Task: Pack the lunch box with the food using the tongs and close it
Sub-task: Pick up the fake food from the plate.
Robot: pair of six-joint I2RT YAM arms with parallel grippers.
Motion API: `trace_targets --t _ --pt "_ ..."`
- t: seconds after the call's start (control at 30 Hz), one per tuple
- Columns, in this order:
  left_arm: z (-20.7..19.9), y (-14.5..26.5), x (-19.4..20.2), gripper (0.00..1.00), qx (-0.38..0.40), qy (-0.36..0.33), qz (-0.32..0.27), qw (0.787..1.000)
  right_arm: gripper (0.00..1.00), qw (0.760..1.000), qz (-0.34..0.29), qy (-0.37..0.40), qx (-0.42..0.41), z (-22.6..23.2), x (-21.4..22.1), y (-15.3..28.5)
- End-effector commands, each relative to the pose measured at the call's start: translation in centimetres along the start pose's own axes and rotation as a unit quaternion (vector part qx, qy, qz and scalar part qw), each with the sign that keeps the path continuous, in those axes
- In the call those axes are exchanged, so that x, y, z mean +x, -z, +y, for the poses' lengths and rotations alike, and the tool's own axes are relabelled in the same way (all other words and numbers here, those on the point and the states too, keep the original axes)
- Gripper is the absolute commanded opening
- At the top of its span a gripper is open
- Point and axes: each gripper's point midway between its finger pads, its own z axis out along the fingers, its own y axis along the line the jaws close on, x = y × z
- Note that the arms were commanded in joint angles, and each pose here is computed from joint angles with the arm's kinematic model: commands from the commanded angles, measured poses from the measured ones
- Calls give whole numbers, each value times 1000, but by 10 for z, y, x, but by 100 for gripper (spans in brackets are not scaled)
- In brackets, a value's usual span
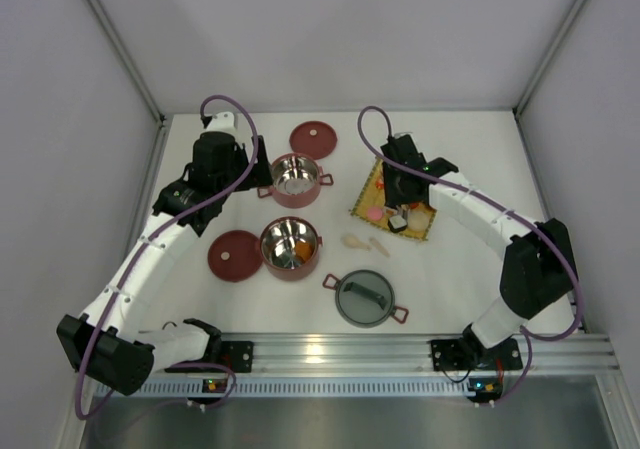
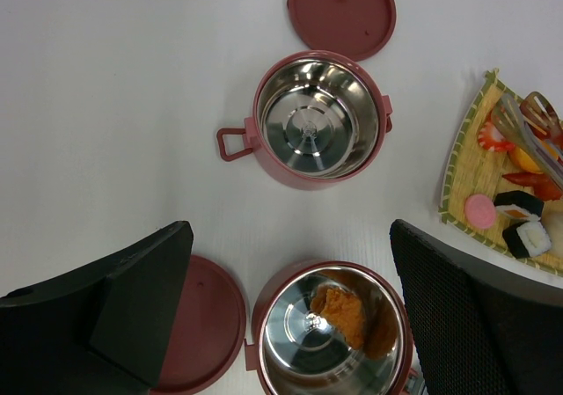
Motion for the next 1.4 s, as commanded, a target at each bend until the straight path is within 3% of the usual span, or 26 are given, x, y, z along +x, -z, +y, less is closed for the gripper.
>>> trace_targets --t 0.0,0.33,0.7,0.97,1.37 --pt "-1 8 -5 99 6 4 -12 1000 39 999 -31 -6 -10 -3 -22 16" --pt "0 7 -5 99 3 2 -12 1000 31 998 -15 -1 -61 16 -19 18" --pt "-2 6 -4 99 6 4 -11 1000 23 998 -10 1 -63 17 -10 25" --pt "-2 6 -4 99 6 5 -11 1000 34 998 -24 5 -52 9 -15 37" --pt "-2 6 -4 99 7 4 -11 1000 36 998 -10 26 -61 13 -7 38"
